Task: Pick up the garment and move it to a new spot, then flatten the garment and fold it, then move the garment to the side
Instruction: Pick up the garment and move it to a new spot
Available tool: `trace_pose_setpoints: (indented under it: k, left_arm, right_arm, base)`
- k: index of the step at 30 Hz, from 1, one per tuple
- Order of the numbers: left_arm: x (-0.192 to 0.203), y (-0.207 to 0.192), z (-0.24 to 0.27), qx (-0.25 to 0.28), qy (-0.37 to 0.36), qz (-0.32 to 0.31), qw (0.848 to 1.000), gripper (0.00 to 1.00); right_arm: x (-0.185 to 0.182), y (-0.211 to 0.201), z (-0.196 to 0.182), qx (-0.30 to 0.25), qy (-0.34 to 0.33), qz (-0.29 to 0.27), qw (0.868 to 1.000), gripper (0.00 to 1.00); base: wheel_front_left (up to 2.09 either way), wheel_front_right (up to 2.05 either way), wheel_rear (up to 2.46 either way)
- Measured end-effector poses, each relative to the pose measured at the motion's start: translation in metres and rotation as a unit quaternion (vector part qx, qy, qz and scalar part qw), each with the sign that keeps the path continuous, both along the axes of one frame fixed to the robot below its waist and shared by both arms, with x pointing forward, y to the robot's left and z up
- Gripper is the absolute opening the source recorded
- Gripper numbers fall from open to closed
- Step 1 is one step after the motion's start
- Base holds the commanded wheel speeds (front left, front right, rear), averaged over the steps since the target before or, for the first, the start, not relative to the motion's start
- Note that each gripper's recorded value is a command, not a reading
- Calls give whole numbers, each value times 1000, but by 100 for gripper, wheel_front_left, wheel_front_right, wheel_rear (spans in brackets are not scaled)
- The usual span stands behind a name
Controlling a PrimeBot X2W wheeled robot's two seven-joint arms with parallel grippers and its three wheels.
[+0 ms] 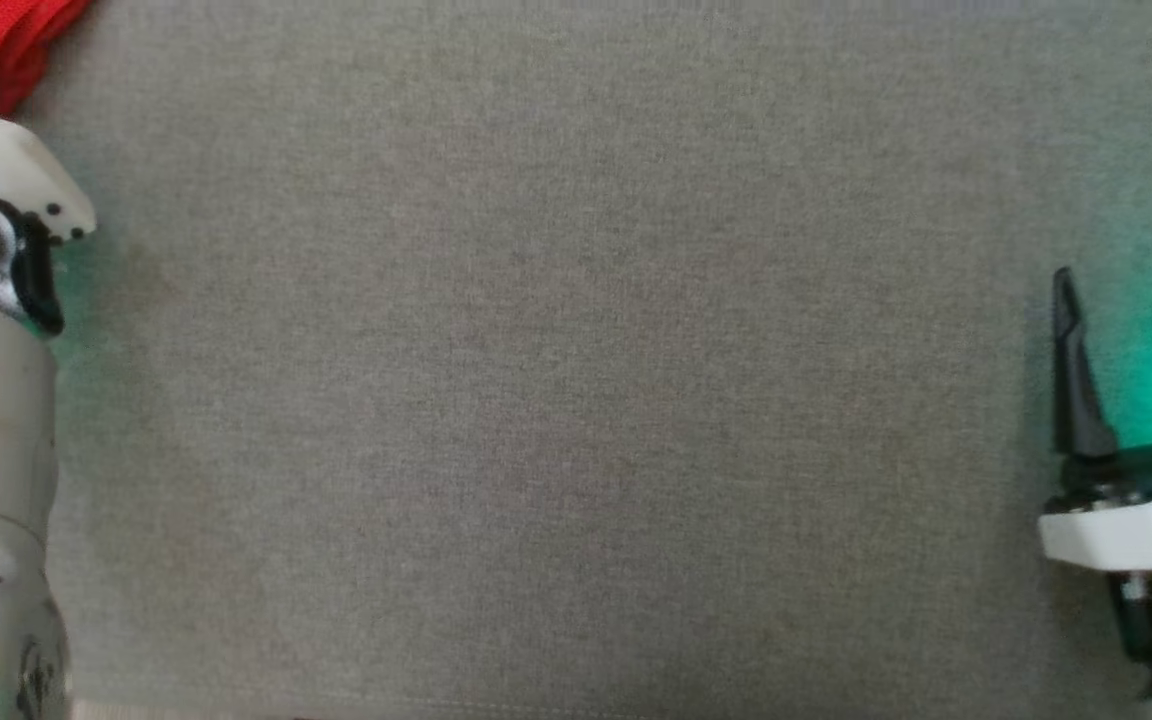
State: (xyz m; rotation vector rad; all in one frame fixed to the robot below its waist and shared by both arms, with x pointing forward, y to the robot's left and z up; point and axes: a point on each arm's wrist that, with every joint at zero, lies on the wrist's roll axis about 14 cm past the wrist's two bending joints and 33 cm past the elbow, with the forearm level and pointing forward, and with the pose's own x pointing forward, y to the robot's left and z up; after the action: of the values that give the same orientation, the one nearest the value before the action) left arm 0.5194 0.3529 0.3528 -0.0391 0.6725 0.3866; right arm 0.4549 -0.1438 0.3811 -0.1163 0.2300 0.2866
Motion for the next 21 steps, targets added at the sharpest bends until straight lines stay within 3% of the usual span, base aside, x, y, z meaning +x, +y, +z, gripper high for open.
trace_pose_setpoints:
  k: [7,12,16,21]
  left_arm:
    - [26,-27,78,19,-112,-90,989,0]
    - [39,-89,143,2,-192,-169,967,0]
    - [13,-190,170,-87,-221,-269,933,0]
    - [-65,-281,197,-229,-220,-376,871,0]
  right_arm:
    - [-18,19,17,41,-13,-5,999,100]
    - [-36,24,35,58,-26,-11,998,100]
    - [-57,24,46,66,-32,-18,997,100]
    - [-78,15,65,71,-54,-33,995,100]
  base:
    - [0,0,0]
    - [0,0,0]
    - [0,0,0]
    - [0,0,0]
